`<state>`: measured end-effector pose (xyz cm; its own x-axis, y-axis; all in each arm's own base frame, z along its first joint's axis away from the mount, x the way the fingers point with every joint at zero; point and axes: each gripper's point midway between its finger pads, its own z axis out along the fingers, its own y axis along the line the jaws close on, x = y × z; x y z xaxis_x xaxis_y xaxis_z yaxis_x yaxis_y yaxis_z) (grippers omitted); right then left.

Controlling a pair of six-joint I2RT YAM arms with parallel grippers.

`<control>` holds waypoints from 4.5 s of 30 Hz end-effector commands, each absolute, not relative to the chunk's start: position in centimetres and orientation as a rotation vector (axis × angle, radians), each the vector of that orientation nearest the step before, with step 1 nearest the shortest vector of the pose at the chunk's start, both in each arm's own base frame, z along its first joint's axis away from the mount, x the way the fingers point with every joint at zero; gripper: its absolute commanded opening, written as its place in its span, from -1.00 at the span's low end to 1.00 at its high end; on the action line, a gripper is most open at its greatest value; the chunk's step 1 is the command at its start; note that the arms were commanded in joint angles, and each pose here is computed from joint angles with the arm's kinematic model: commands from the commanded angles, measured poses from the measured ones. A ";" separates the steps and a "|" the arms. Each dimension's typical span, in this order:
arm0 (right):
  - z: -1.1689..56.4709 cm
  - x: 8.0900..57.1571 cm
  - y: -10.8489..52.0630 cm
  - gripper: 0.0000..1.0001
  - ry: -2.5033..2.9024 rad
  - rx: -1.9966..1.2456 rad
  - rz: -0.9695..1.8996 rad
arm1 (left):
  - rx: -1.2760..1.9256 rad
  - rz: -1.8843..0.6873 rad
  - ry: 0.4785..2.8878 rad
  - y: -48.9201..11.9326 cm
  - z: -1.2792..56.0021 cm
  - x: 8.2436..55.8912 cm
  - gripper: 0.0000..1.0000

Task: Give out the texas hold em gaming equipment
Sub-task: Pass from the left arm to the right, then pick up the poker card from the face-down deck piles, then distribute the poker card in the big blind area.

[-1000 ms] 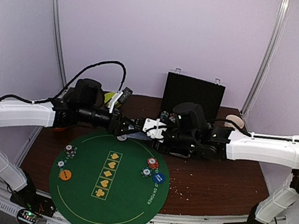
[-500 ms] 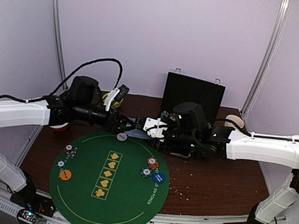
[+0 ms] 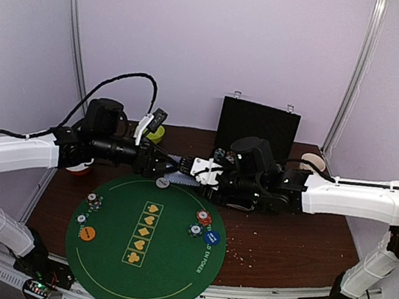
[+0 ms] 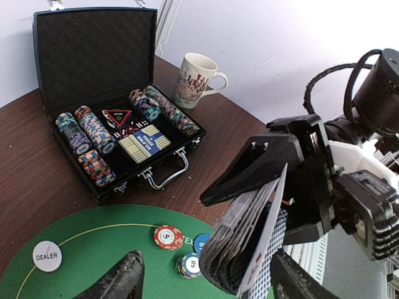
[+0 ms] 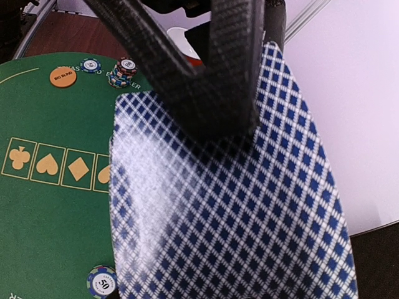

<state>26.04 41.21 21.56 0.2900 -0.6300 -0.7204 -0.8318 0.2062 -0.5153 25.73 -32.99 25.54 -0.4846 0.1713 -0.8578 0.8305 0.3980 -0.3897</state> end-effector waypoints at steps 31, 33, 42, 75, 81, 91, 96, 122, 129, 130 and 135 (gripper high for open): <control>23.3 27.0 40.4 -0.07 1.424 -1.432 0.267 | 0.889 -1.192 1.771 -31.5 28.2 23.8 -1.00; 23.3 27.2 40.2 -0.07 1.429 -1.425 0.268 | 0.890 -1.200 1.742 -31.4 28.9 23.6 -1.00; 22.9 27.7 39.6 -0.07 1.456 -1.405 0.277 | 0.832 -1.179 1.693 -30.5 30.6 23.8 -1.00; 22.9 27.8 36.5 -0.07 1.456 -1.407 0.252 | 0.090 -0.790 2.433 -16.4 14.6 28.7 -1.00; 22.4 27.3 36.1 -0.07 1.457 -1.433 0.258 | 0.262 -0.500 2.524 -13.3 13.7 32.7 -1.00; 22.2 27.5 36.3 -0.07 1.460 -1.435 0.263 | 0.528 -0.451 2.686 -12.3 9.5 32.5 -1.00; 22.0 27.3 36.3 -0.07 1.458 -1.444 0.273 | 0.511 -0.477 2.725 -11.5 8.3 32.5 -1.00; 21.8 27.1 35.8 -0.06 1.486 -1.416 0.278 | 0.578 -0.045 2.857 -7.4 3.0 35.6 -1.00; 21.7 26.9 35.7 -0.05 1.497 -1.426 0.284 | 0.531 0.042 2.802 -6.5 5.9 36.9 -0.27; 21.9 26.9 35.7 -0.05 1.493 -1.426 0.289 | 0.519 0.053 2.777 -6.4 7.0 37.3 -0.24; 22.2 26.8 35.8 -0.05 1.484 -1.434 0.290 | 0.503 -0.124 2.554 -9.4 14.9 39.5 -0.14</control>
